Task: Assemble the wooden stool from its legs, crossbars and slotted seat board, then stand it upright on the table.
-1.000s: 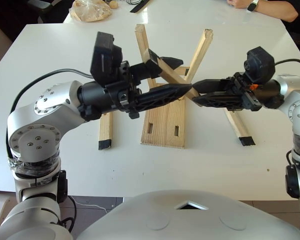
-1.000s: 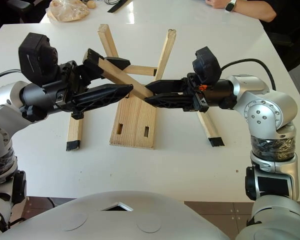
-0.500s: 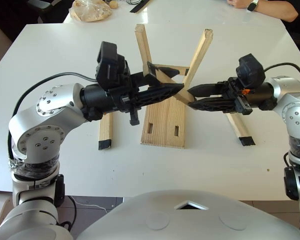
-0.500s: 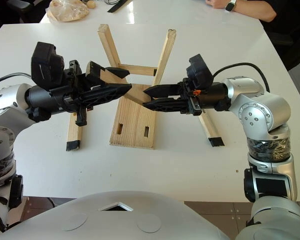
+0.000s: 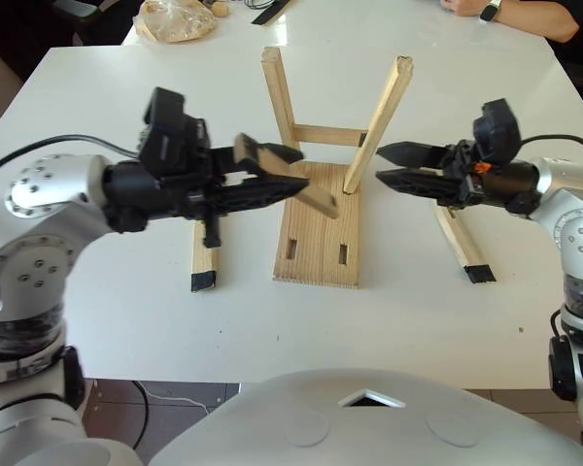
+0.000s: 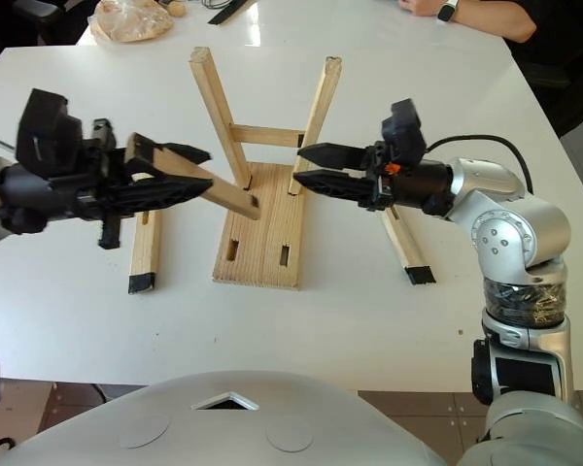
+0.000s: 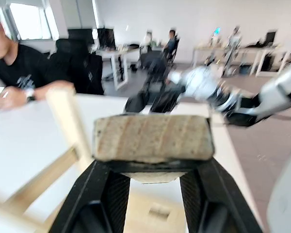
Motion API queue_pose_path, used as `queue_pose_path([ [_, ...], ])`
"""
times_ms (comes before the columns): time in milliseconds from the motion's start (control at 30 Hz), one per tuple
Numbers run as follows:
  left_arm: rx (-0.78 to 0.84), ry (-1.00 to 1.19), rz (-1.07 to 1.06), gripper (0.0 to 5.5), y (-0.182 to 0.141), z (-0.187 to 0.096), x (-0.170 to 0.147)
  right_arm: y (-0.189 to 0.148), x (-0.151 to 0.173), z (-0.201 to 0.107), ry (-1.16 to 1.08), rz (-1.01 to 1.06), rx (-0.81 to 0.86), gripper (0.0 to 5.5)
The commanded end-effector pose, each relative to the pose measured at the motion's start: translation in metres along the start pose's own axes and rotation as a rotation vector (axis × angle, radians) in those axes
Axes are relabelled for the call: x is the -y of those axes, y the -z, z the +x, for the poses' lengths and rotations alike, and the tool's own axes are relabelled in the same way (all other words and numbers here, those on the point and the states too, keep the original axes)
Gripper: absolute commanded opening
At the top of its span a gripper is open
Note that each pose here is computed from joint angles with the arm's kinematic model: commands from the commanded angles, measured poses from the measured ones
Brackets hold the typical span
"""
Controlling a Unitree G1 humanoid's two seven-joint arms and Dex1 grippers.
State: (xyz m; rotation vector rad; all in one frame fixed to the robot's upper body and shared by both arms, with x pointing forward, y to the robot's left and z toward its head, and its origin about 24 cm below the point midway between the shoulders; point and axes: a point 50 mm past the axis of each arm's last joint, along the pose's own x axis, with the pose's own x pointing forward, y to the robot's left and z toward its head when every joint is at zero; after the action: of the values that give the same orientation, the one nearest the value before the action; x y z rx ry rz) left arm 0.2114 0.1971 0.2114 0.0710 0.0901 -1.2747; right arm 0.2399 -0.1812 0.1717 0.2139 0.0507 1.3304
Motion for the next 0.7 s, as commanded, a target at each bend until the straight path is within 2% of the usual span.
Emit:
queue_pose_path([
  [33,-0.266,-0.177,0.085,1.29,0.036,-0.049,-0.024,0.001,-0.007,-0.018,0.101,-0.011,0.054,2.00],
  [100,-0.416,-0.212,0.171,1.29,0.060,-0.073,-0.032,0.004,-0.010,-0.023,0.134,-0.006,0.058,2.00],
  [200,-0.484,-0.214,0.259,1.29,0.069,-0.085,-0.050,0.010,-0.015,-0.026,0.173,-0.003,0.062,2.00],
  [333,-0.442,-0.171,0.333,1.29,0.073,-0.076,-0.065,0.020,-0.012,-0.021,0.214,0.004,0.050,2.00],
  [467,-0.405,-0.122,0.376,1.29,0.080,-0.066,-0.068,0.029,-0.012,-0.020,0.237,-0.001,0.005,2.00],
  [700,-0.463,-0.090,0.358,1.29,0.089,-0.076,-0.065,0.035,-0.013,-0.023,0.262,0.001,-0.005,2.00],
])
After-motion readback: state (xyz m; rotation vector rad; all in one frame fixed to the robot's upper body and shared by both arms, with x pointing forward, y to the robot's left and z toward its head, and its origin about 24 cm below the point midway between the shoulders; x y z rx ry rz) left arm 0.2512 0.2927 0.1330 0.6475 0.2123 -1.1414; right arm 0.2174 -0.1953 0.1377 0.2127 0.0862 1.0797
